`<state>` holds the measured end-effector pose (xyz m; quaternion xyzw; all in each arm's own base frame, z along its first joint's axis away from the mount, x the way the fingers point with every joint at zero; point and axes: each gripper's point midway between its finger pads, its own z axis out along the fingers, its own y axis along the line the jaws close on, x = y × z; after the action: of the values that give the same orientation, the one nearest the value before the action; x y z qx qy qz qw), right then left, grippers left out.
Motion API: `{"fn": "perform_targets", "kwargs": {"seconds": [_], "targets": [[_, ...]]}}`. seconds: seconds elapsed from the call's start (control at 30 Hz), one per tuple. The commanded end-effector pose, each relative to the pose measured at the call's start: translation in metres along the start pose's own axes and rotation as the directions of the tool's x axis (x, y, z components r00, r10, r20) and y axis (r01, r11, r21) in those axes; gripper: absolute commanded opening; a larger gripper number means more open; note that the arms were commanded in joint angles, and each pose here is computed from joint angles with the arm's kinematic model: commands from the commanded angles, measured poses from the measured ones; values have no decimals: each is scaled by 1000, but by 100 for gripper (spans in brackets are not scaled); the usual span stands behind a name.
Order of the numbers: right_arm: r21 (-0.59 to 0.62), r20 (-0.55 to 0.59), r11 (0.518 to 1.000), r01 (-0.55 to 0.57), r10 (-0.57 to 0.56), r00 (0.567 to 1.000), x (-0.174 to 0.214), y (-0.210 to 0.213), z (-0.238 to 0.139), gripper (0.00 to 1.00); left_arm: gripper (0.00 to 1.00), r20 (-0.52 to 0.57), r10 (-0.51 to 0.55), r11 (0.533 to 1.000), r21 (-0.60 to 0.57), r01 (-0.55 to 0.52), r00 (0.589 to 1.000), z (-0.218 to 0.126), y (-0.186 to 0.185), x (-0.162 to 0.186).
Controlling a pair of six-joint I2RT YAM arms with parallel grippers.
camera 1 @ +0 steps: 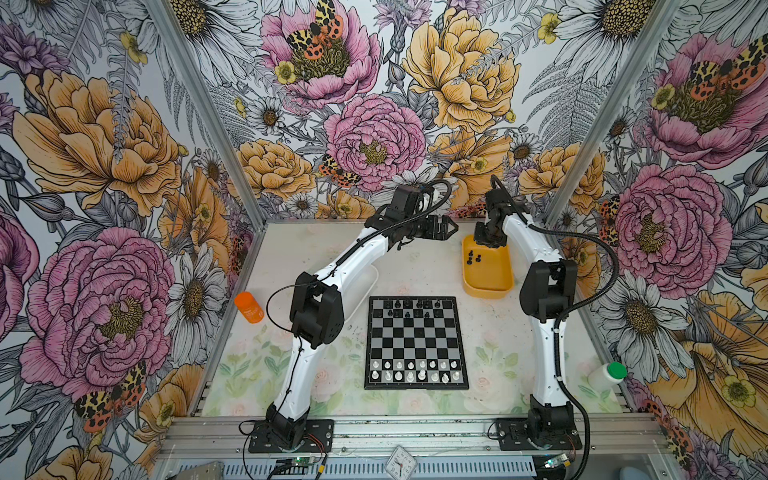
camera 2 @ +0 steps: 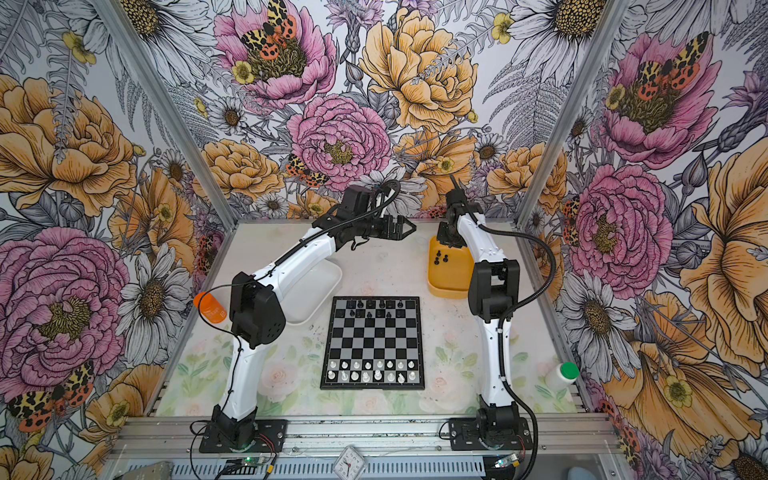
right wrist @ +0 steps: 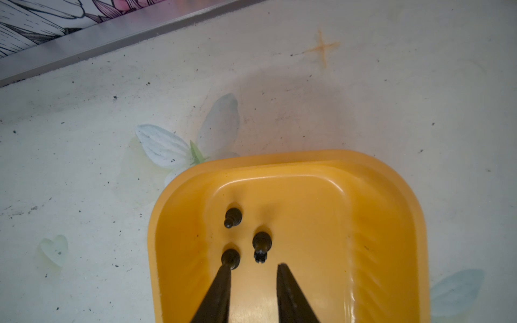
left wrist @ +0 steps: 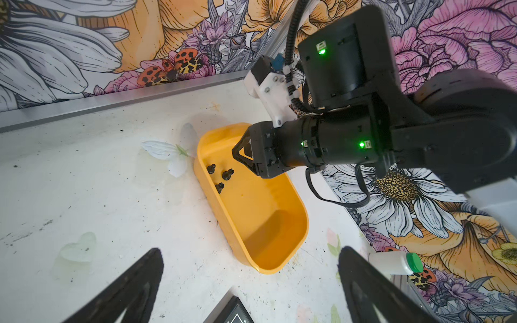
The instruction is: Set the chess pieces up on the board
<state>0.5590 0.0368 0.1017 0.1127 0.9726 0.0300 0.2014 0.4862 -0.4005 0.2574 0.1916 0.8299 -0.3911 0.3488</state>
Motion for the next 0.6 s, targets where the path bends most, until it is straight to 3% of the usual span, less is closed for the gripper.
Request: {"fn": "perform_targets", "kwargs": {"seconds": [0.0,0.57], "targets": [[17,-27,1000,2,-2,1000,6,-6,13,31,99,2,-18,1000,7,17,1000,-10,0,-5],[29,-106,1000,4,-1,994,30,-9,40,27,99,7,-33,999,-24,33,999,-24,19,-7]]}}
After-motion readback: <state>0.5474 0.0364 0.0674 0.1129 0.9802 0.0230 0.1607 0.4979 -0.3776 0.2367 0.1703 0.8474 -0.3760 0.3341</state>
